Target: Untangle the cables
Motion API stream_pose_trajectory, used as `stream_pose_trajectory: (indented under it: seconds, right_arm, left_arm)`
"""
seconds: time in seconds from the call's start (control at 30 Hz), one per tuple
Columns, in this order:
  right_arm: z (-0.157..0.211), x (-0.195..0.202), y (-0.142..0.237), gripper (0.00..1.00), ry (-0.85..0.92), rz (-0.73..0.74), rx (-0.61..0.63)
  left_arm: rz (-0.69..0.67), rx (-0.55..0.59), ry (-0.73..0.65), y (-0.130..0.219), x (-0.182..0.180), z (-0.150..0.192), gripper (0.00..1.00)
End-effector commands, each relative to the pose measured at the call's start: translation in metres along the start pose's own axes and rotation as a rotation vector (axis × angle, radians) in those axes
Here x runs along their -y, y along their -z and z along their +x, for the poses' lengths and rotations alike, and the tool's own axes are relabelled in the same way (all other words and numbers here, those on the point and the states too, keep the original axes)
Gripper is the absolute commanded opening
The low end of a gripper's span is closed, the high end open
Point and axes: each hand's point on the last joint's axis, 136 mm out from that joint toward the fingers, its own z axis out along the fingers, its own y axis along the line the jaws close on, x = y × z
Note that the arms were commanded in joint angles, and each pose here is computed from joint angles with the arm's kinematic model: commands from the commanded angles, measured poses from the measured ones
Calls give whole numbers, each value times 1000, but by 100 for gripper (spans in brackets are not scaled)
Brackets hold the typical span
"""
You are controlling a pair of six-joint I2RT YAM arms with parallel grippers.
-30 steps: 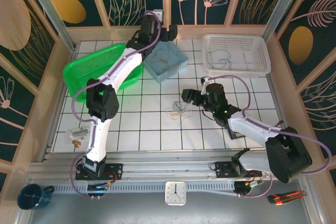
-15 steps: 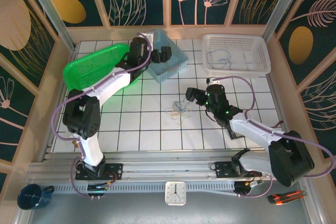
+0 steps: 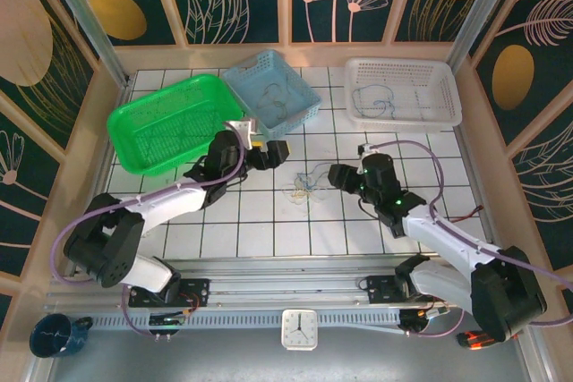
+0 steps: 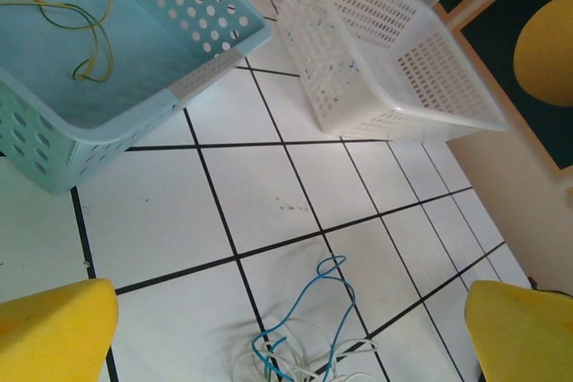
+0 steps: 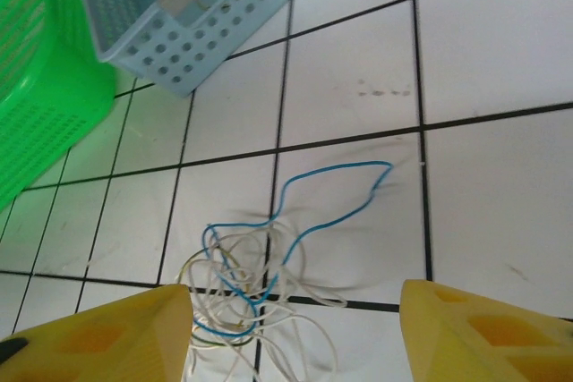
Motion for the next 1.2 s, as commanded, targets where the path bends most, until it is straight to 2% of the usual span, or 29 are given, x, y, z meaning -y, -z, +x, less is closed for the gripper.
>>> stream_pose_trajectory:
  seconds: [0.0,0.27,0.4,0.5,0.57,0.7,0.8,0.97,1.17]
  right_arm:
    - [-9,4,4,62,-61,-9,-4]
    - [-71,-2,6,63,-177,-117,58]
    - [-117,-20,21,64,-152,-154,129]
    - [-136,-29,27,65,-125,-152,150]
    - [-142,-32,27,65,-112,-149,149]
    - [-134,-27,17,65,-114,-133,108]
    - [-113,-13,0,64,-136,-109,46]
    - [-67,16,-28,58,-176,-46,-63]
    - [-20,33,-45,48,-185,0,-141]
  left_arm:
    - [67,90,-8,12,20,-26,99]
    - [2,228,-4,29,18,-58,99]
    - [-16,277,-31,39,21,-72,99]
    - [-72,310,-1,45,12,-78,99]
    - [-63,314,-15,48,15,-79,99]
    - [-68,291,-6,46,14,-75,99]
    - [-39,258,-9,42,18,-70,99]
    - [29,195,-30,33,28,-59,99]
    - [27,146,-12,22,21,-45,99]
